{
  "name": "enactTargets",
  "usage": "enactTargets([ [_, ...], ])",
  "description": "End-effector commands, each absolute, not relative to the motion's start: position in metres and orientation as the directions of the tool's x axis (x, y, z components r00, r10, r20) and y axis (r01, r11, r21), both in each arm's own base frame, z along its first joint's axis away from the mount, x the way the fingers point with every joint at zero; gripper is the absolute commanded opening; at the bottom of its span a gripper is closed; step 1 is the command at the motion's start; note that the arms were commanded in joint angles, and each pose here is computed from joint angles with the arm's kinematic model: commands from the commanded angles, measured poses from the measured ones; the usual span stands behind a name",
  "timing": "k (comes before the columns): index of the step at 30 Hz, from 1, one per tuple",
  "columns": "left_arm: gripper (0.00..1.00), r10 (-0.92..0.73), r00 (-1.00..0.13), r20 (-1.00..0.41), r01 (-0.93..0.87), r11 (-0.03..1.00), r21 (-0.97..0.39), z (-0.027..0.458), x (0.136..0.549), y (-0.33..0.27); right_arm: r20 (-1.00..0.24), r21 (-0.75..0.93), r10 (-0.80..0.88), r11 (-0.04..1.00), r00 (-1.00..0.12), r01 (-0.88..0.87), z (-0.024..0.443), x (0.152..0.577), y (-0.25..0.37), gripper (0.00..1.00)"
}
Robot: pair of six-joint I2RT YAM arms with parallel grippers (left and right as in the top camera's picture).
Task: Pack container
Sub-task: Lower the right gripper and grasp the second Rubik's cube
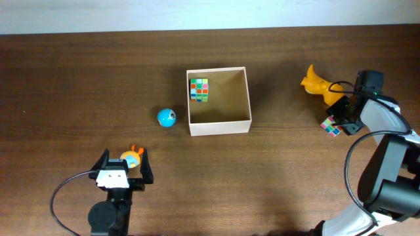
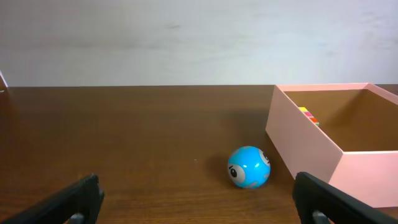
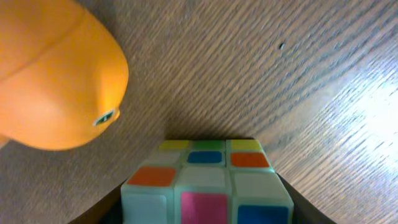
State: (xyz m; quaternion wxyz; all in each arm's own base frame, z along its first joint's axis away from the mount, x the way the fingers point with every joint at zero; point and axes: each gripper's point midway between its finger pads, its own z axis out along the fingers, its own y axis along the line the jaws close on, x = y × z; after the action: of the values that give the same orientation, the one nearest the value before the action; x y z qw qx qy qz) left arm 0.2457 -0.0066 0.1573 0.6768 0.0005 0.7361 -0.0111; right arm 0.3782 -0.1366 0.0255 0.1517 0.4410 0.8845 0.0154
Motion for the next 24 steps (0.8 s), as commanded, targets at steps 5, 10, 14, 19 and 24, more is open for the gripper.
enactTargets([
  [5, 0.99, 0.001, -0.082, -0.997, 0.031, 1.000, -0.002, 0.157, 0.245, -0.009, -0.180, 0.233, 0.794, 0.607, -0.580, 0.759, 0.030, 0.375, -0.118, 0.54],
  [10, 0.99, 0.001, -0.082, -0.997, 0.031, 1.000, -0.002, 0.157, 0.245, -0.009, -0.146, 0.268, 0.781, 0.622, -0.607, 0.736, 0.031, 0.375, -0.108, 0.53],
  [14, 0.99, 0.001, -0.082, -0.997, 0.031, 1.000, -0.002, 0.157, 0.245, -0.009, -0.127, 0.340, 0.729, 0.669, -0.672, 0.662, 0.039, 0.383, -0.093, 0.53],
  [19, 0.99, 0.001, -0.082, -0.997, 0.031, 1.000, -0.002, 0.157, 0.245, -0.009, -0.097, 0.442, 0.665, 0.695, -0.740, 0.567, 0.053, 0.391, -0.072, 0.53],
  [24, 0.99, 0.001, -0.082, -0.997, 0.031, 1.000, -0.002, 0.157, 0.245, -0.009, -0.068, 0.507, 0.623, 0.695, -0.779, 0.510, 0.061, 0.390, -0.057, 0.53],
])
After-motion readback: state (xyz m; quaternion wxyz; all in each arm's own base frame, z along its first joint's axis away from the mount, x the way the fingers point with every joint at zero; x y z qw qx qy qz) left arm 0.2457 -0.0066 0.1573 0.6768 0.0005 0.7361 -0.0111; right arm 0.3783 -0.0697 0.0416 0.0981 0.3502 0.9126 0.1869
